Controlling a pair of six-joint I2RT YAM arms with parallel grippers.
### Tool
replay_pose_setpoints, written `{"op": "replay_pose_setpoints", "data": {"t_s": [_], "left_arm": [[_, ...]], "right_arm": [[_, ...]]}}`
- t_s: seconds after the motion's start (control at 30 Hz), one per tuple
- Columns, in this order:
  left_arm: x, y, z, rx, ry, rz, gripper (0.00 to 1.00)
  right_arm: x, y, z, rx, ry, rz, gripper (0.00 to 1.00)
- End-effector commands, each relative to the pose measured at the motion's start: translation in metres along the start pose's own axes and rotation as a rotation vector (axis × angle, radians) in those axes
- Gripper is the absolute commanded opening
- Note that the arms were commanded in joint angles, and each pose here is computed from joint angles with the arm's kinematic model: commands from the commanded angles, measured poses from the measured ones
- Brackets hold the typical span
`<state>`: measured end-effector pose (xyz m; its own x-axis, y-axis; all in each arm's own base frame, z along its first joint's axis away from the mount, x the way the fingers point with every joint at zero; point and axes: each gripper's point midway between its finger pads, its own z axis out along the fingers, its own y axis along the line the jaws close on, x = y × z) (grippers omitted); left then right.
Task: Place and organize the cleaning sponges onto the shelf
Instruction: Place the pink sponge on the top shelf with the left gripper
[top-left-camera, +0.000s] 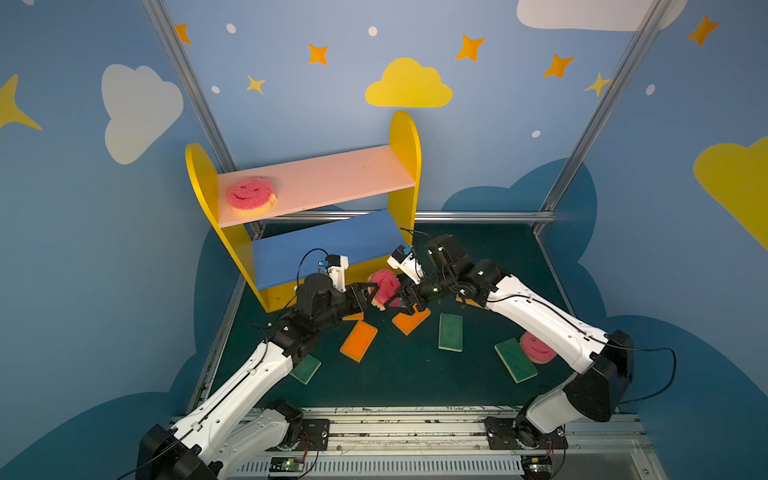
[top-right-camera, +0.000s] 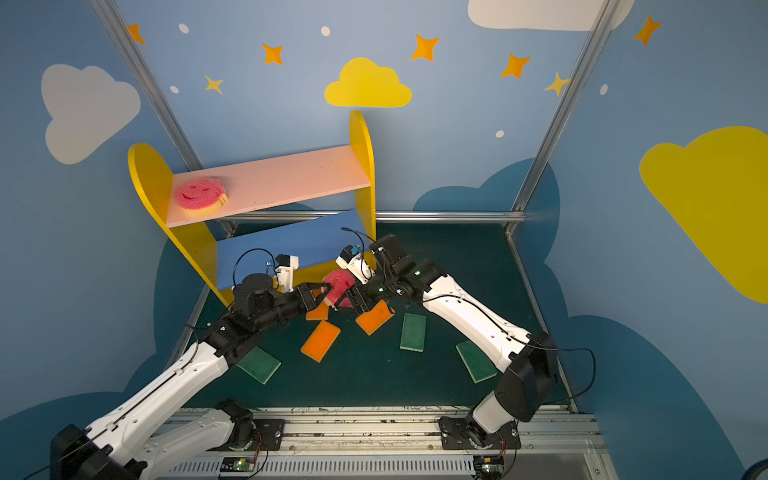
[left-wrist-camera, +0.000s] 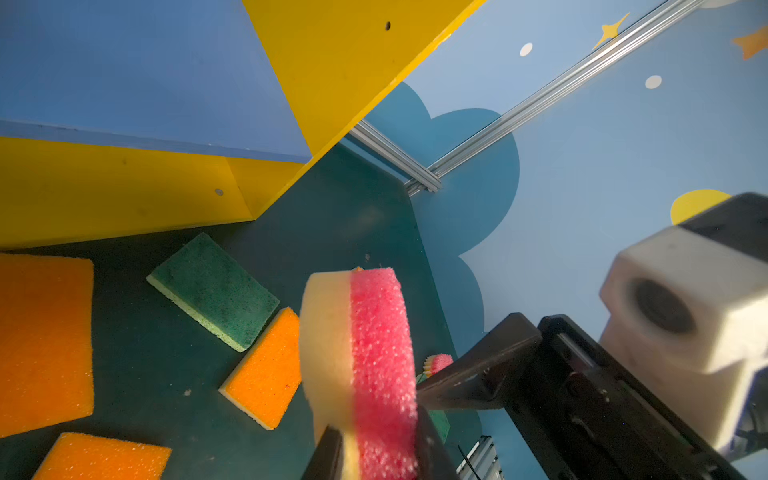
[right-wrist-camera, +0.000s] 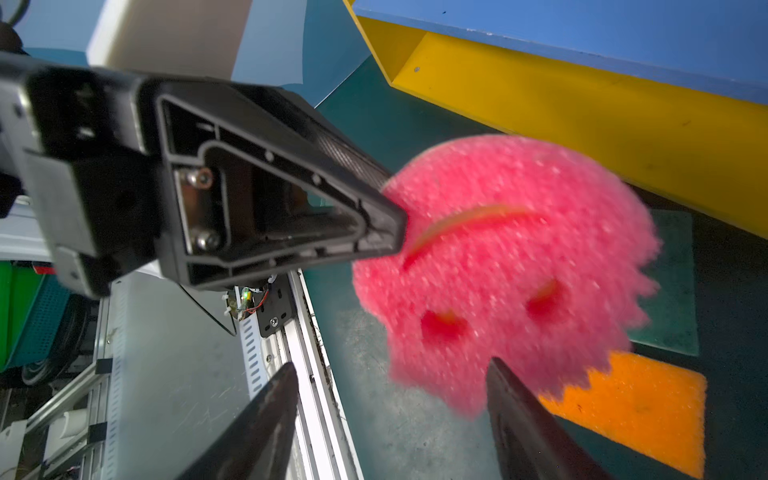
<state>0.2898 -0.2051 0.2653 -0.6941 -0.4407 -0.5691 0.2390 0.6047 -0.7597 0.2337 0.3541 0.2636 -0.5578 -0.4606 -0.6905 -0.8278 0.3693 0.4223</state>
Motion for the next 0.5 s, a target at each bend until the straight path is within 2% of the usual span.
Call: {"op": "replay_pose_setpoints", "data": {"t_s": [0.0,0.17,0.3,0.47], "left_arm": [[-0.028,-0.017,-0.018,0.0,-0.066,0.027,0.25],[-0.063,-0.034,-0.035,-0.03,-0.115,0.04,0.26],[-0.097,-0.053,-0.049,-0.05,-0.173,0.074,0.26],[-0.141,-0.074,-0.066,-0.058,-0.27,0.103,0.25]], "right_arm": [[-0.017,0.006,-0.032,-0.034,-0.12,0.012,0.74],[-0.015,-0.007,-0.062,-0.013,-0.242,0.051,0.79],[0.0,-0.017,-0.063,0.04,-0.212,0.063,0.79],[0.009,-0.02,-0.059,0.042,-0.211,0.079,0.79]]}}
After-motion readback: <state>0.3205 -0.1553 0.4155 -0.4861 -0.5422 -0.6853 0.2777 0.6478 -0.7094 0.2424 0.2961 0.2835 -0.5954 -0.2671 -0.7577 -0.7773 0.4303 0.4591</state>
